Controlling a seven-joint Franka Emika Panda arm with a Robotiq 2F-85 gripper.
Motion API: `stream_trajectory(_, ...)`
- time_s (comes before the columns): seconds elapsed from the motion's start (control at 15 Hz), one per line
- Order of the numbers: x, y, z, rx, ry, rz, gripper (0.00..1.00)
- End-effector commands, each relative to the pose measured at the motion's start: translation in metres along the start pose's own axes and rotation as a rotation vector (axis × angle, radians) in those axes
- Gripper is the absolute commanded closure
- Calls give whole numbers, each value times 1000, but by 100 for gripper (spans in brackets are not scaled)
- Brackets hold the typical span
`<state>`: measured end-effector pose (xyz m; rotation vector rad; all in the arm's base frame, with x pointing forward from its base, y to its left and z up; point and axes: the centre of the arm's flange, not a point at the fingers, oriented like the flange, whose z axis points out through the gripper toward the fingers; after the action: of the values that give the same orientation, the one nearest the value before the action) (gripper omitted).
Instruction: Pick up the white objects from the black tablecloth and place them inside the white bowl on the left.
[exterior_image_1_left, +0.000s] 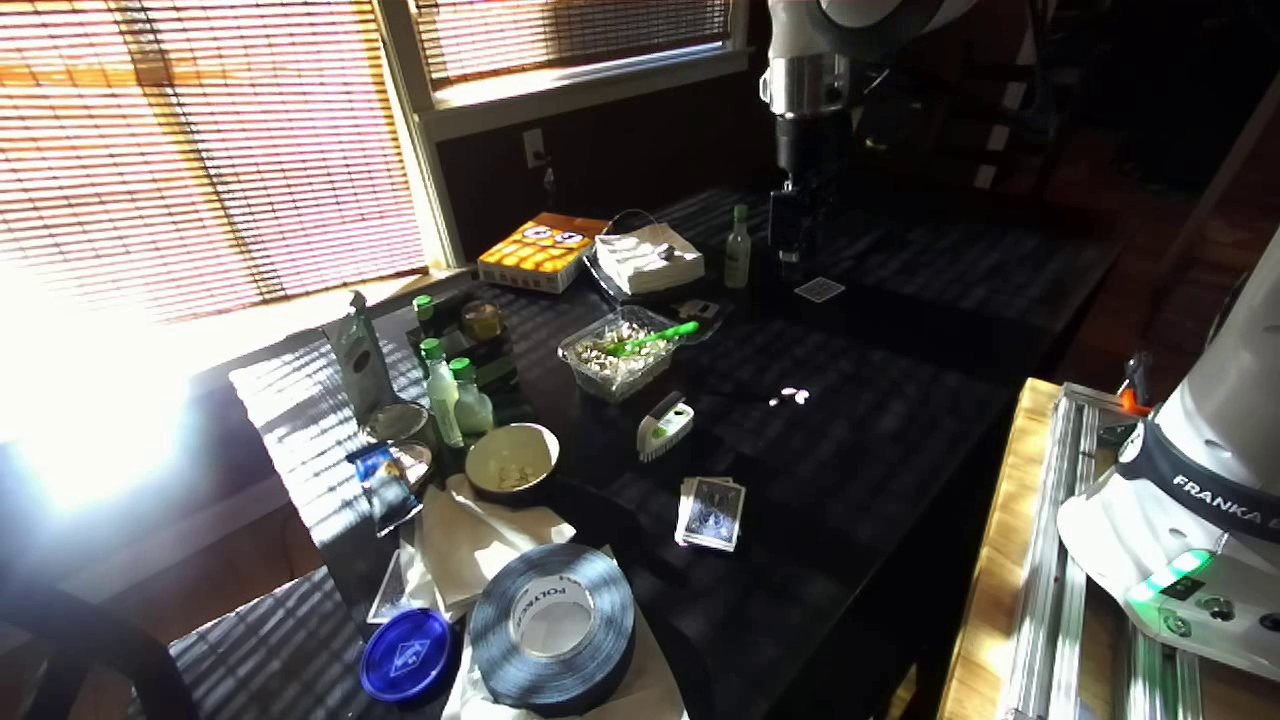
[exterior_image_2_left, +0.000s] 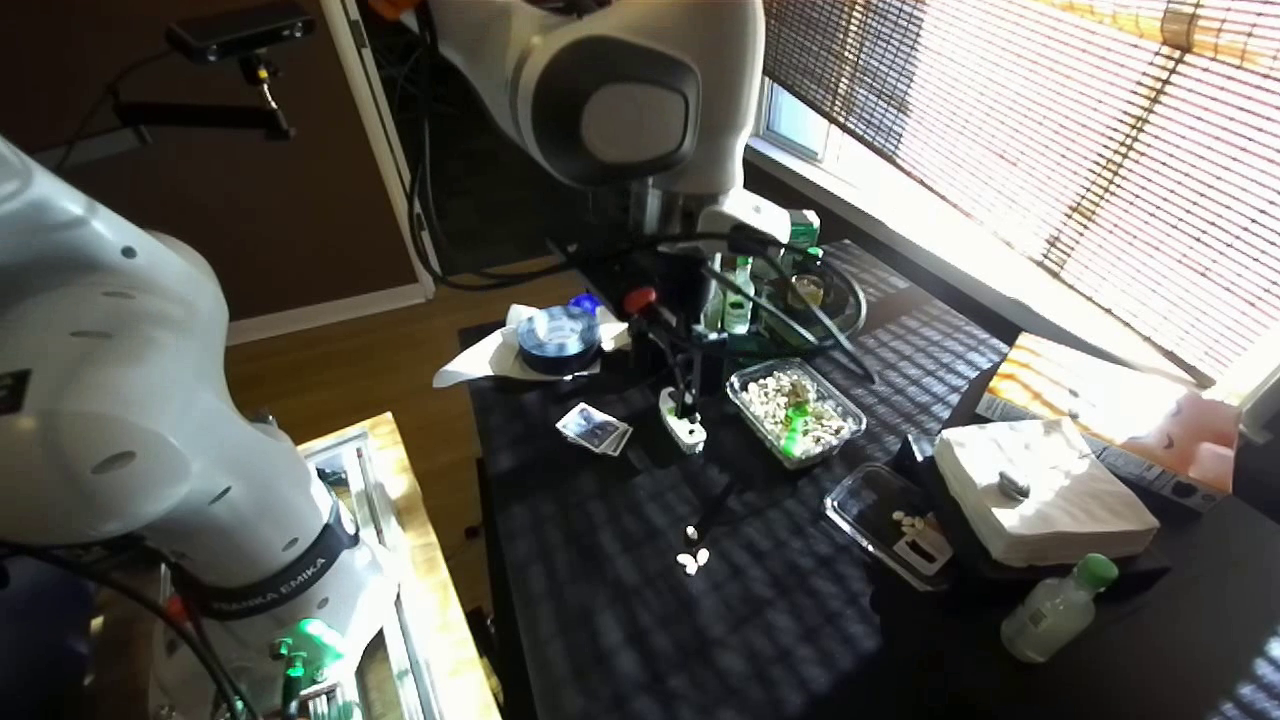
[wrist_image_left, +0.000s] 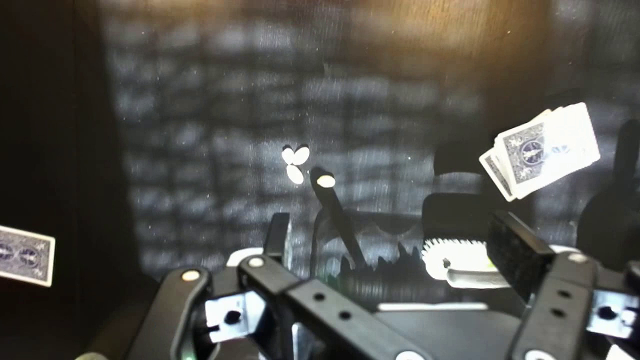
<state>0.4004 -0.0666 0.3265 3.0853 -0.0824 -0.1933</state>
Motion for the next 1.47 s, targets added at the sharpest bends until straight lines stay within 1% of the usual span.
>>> stream_trajectory(0.0, 1, 0, 8, 0, -16, 7, 0)
stream_trajectory(0.27, 3, 1, 12, 0, -23, 17, 0)
stream_trajectory(0.33, 7, 4, 22, 18, 29, 10, 0)
stream_trajectory(0.4, 14, 7, 39, 22, 52, -5, 0)
stream_trajectory(0.47, 21, 10, 59, 10, 82, -46, 0)
stream_trajectory(0.53, 24, 12, 71, 34, 90, -70, 0)
stream_trajectory(0.73, 29, 22, 115, 74, 82, -152, 0)
stream_trajectory(0.87, 34, 25, 137, 108, 78, -188, 0)
stream_trajectory(1.0, 41, 18, 155, 86, 75, -185, 0)
stream_trajectory(1.07, 43, 16, 164, 93, 57, -195, 0)
stream_trajectory(1.13, 24, 16, 142, 83, 62, -180, 0)
stream_trajectory(1.27, 26, 14, 151, 84, 46, -185, 0)
stream_trajectory(1.4, 26, 16, 149, 84, 52, -181, 0)
